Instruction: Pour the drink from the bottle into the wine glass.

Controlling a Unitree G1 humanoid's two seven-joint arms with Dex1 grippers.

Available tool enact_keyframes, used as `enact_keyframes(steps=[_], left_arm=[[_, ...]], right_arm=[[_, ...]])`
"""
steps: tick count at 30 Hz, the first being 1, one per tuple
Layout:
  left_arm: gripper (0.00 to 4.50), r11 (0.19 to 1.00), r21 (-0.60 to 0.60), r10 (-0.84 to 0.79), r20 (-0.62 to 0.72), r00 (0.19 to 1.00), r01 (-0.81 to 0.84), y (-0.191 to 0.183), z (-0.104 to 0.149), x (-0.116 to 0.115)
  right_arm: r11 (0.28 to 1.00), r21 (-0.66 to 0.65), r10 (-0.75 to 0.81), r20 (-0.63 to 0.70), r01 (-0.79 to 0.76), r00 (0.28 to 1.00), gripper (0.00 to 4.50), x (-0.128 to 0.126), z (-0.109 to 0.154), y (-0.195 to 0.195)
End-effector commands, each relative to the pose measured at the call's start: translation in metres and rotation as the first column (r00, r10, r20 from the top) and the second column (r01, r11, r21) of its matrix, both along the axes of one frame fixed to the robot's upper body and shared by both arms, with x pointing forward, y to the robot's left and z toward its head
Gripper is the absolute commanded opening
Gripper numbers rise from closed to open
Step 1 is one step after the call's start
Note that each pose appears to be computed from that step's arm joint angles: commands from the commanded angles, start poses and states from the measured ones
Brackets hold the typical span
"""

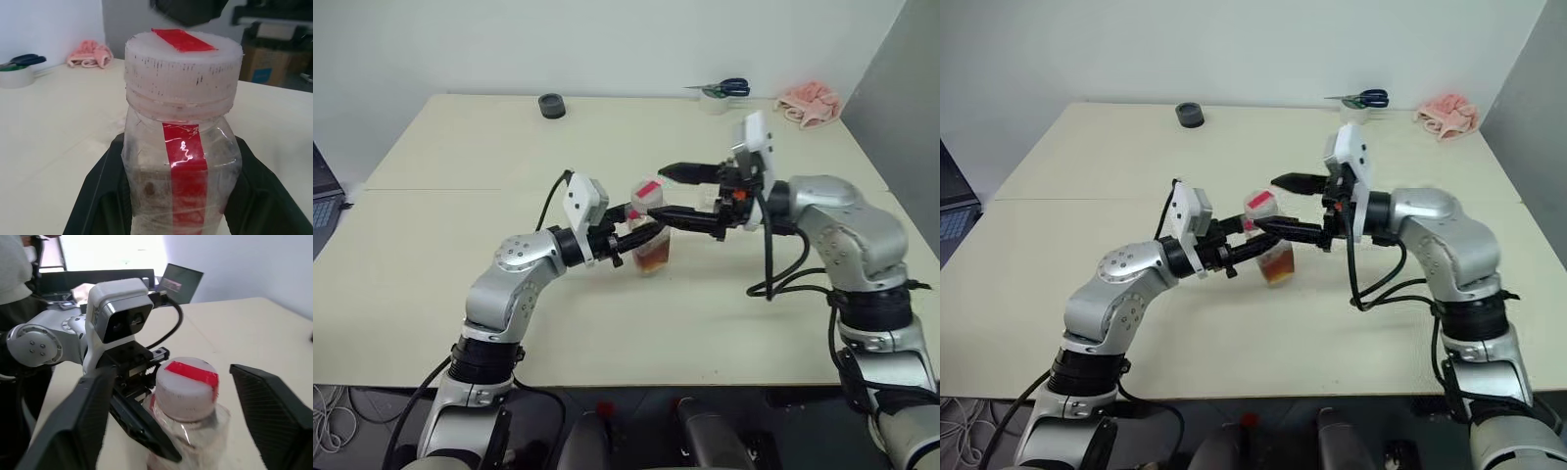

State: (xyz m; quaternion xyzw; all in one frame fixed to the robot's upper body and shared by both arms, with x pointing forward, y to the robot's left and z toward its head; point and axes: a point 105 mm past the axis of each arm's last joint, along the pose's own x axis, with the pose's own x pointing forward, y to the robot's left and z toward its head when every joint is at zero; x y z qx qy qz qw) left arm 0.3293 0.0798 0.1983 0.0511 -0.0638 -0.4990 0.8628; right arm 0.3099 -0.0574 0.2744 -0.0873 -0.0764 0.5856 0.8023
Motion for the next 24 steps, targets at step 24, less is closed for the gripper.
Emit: enact_keyframes(steps=[24], left_arm=[[1.91, 0.999, -0.015, -0.027, 0.086, 0.996, 0.028, -0.007, 0.017, 0.004]], right_arm=[[0.909, 0.023, -0.413, -0.097, 0.417, 0.906, 3.26, 0.004, -0.013, 0.035]])
